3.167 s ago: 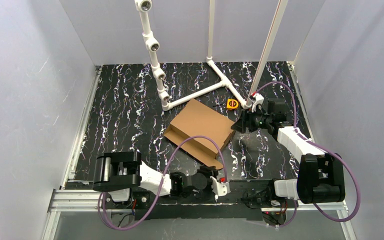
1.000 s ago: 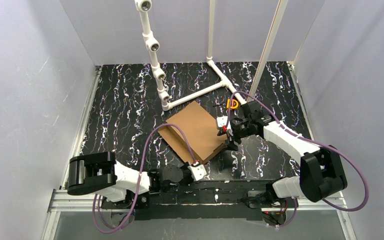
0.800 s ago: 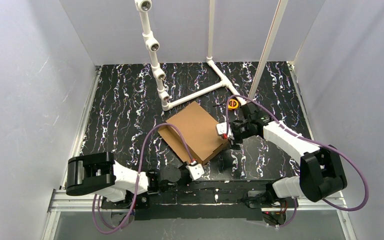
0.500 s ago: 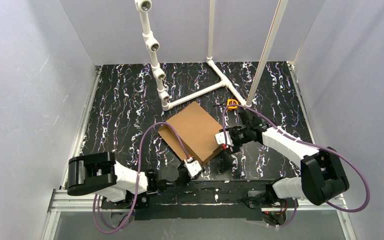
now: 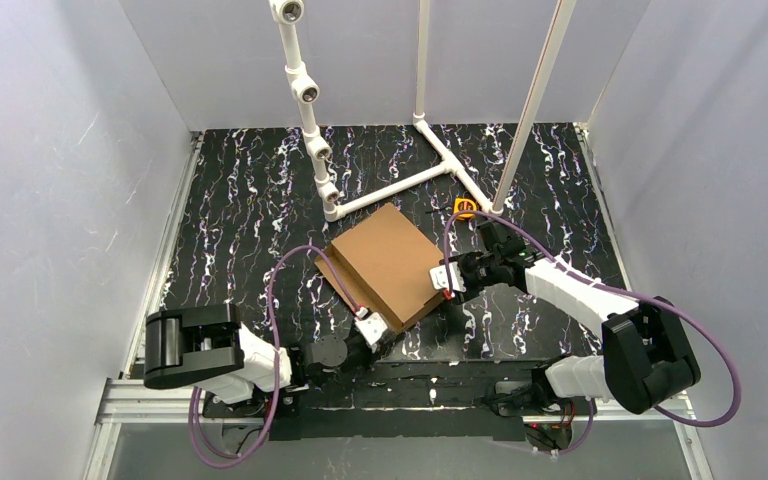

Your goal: Fold the paper box

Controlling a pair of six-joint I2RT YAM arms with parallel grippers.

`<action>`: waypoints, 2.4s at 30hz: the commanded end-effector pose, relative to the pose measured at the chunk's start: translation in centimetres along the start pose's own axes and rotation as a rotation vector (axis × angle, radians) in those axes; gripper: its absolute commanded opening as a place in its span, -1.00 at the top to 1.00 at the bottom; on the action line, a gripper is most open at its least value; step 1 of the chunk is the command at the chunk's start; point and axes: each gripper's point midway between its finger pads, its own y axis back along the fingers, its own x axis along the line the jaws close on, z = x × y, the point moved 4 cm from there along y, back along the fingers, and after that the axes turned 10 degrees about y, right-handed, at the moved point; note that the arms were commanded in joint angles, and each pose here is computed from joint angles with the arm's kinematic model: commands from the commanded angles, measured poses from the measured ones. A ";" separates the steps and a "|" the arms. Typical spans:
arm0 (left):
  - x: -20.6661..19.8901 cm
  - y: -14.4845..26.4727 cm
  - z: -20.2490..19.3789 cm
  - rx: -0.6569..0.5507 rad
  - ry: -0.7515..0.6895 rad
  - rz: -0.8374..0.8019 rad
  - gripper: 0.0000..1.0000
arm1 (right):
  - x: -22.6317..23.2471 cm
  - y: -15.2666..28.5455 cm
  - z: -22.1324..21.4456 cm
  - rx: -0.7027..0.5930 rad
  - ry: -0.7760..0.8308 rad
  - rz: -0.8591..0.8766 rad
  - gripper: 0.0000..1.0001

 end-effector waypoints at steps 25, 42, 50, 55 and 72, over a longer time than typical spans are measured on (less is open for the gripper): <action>1.2 1.1 -0.2 -0.062 0.080 0.047 1.00 | 2.5 -1.2 -1.9 0.055 -0.099 0.098 -0.03; 1.4 1.4 -0.1 -0.075 0.118 0.070 1.00 | 2.7 -1.3 -1.9 0.052 -0.106 0.110 -0.01; 1.4 1.3 0.4 -0.096 0.165 0.081 1.00 | 2.8 -1.4 -1.9 0.049 -0.106 0.115 -0.01; 1.1 1.1 0.7 -0.098 0.184 0.076 1.00 | 2.8 -1.5 -1.8 0.048 -0.106 0.118 -0.01; -0.2 0.0 3.1 -0.017 0.145 0.083 1.00 | 3.2 -1.8 -1.4 0.033 -0.104 0.140 0.00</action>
